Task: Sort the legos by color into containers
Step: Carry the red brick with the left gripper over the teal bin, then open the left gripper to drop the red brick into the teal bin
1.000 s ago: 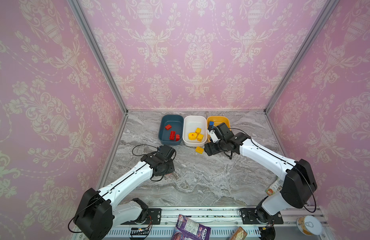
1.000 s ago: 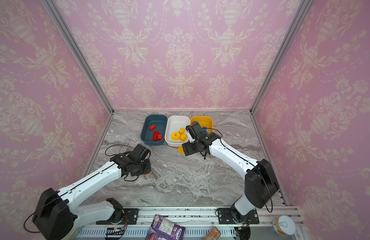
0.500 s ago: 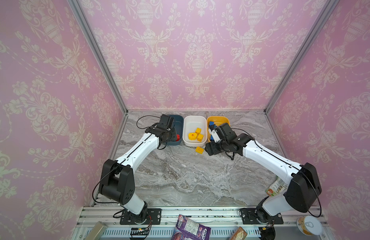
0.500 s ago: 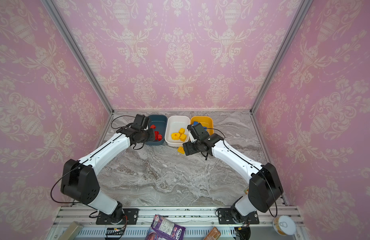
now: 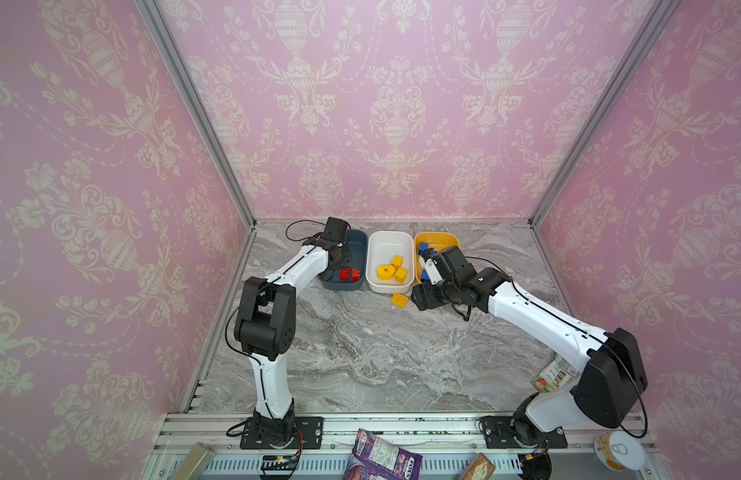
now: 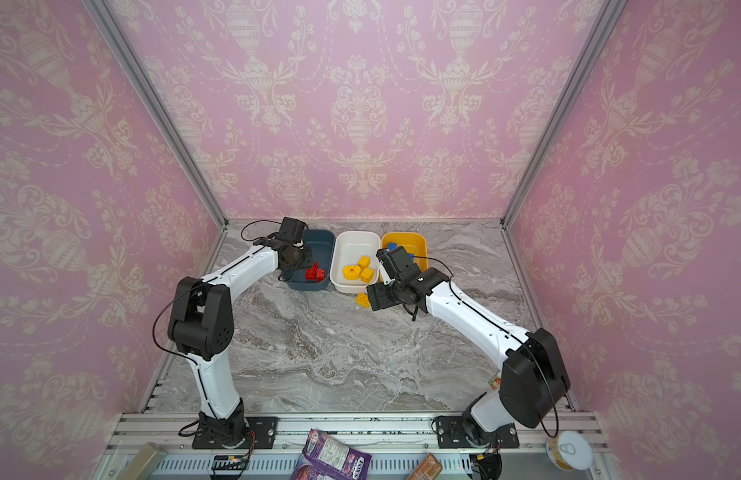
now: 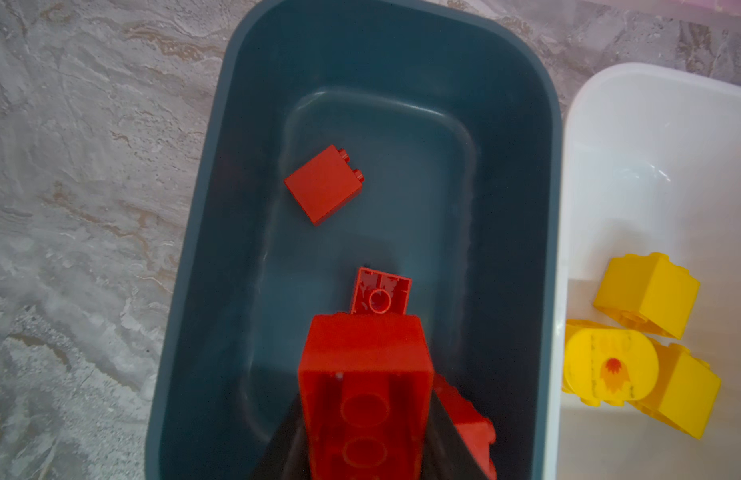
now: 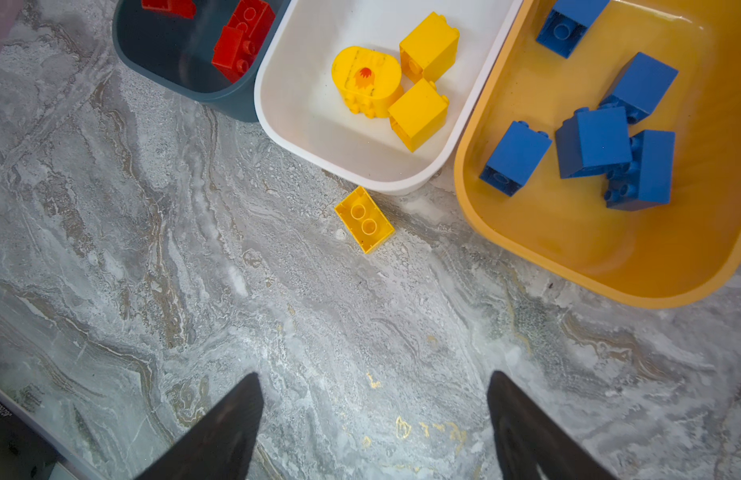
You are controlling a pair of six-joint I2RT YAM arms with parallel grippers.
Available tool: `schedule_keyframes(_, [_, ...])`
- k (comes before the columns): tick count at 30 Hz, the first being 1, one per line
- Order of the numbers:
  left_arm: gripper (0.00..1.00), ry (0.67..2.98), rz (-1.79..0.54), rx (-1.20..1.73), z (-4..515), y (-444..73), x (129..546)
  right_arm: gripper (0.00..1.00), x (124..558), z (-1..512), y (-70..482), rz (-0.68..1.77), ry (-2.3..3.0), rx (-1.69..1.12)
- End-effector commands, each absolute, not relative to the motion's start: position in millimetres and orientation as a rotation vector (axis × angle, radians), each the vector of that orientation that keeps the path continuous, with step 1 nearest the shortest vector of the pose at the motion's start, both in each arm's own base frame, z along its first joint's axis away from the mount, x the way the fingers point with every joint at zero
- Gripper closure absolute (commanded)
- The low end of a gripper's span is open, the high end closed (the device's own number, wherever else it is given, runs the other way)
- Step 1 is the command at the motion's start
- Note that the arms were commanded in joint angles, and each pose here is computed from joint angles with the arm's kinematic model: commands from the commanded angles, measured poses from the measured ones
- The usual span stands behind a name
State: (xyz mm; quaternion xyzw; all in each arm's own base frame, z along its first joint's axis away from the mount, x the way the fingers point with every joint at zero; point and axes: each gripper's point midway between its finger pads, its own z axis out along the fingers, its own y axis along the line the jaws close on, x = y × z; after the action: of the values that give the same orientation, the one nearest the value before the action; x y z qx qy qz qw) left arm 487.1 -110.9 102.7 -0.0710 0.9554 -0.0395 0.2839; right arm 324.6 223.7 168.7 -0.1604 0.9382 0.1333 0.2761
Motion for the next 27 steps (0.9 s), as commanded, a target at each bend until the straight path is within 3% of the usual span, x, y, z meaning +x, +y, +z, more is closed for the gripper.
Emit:
schedule_keyframes(1, [0.72, 2.537, 0.0, -0.128, 106, -100, 499, 0.14, 320, 175, 225, 0.392, 2.512, -0.422])
schedule_keyframes(10, [0.69, 2.567, 0.1, -0.098, 92, -86, 502, 0.14, 319, 176, 227, 0.407, 2.515, -0.422])
schedule_keyframes(18, [0.43, 2.563, 0.097, -0.105, 95, -84, 499, 0.14, 320, 171, 229, 0.405, 2.529, -0.428])
schedule_keyframes(27, [0.37, 2.513, 0.044, -0.116, 116, -88, 496, 0.14, 322, 161, 232, 0.389, 2.545, -0.428])
